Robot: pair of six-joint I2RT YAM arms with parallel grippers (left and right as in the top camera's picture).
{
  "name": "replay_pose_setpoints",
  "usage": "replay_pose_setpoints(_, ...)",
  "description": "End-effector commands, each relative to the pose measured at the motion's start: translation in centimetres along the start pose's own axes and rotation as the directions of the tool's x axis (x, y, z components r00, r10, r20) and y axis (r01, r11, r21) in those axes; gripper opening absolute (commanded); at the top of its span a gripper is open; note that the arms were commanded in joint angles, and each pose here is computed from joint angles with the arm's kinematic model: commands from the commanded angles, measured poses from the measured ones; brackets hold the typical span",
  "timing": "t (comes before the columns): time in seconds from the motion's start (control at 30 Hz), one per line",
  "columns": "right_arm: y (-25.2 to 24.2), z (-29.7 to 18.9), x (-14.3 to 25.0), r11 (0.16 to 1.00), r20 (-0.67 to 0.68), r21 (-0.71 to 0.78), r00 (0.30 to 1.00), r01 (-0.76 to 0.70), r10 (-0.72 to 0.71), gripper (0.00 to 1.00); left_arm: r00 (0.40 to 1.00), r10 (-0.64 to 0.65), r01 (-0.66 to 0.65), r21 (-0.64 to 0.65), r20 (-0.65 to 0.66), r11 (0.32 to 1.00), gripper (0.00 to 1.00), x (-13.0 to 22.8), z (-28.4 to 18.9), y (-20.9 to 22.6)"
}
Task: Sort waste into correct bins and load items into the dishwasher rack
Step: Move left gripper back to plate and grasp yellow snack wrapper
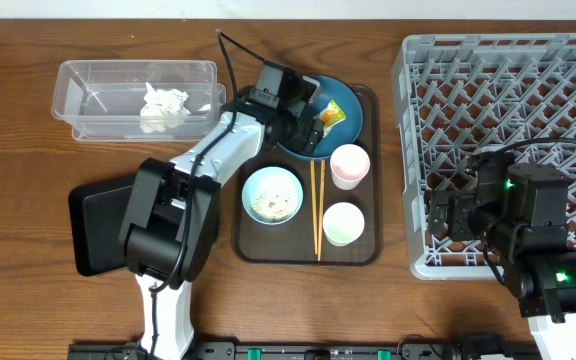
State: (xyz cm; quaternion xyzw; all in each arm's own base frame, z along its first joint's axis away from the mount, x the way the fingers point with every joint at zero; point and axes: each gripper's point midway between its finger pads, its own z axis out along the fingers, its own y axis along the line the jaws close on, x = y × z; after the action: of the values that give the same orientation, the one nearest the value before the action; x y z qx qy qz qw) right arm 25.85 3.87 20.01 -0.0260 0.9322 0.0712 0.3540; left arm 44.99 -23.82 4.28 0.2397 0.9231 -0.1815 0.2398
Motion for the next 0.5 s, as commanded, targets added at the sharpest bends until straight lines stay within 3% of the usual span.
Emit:
replay_pose_setpoints(0.0, -0.2, -0.6, -0.7, 1.000, 0.026, 0.005, 1.000, -0.011, 0.011, 0.99, 0.999, -0.005, 0.006, 0.014, -0.042, 1.000, 0.80, 1.5, 1.5, -0.1)
replay_pose_setpoints(0.2, -0.2, -0.6, -0.7, 1.000, 0.025, 0.005, 1.000, -0.011, 0.011, 0.99, 0.998, -0.009, 0.010, 0.014, -0.056, 1.000, 0.80, 2.0, 2.3, 0.1)
replay_pose_setpoints(0.47, -0.2, -0.6, -0.7, 1.000, 0.025, 0.005, 1.000, -0.011, 0.011, 0.99, 1.000, 0.006, -0.006, 0.013, 0.001, 1.000, 0.37, 0.6, 2.3, 0.2)
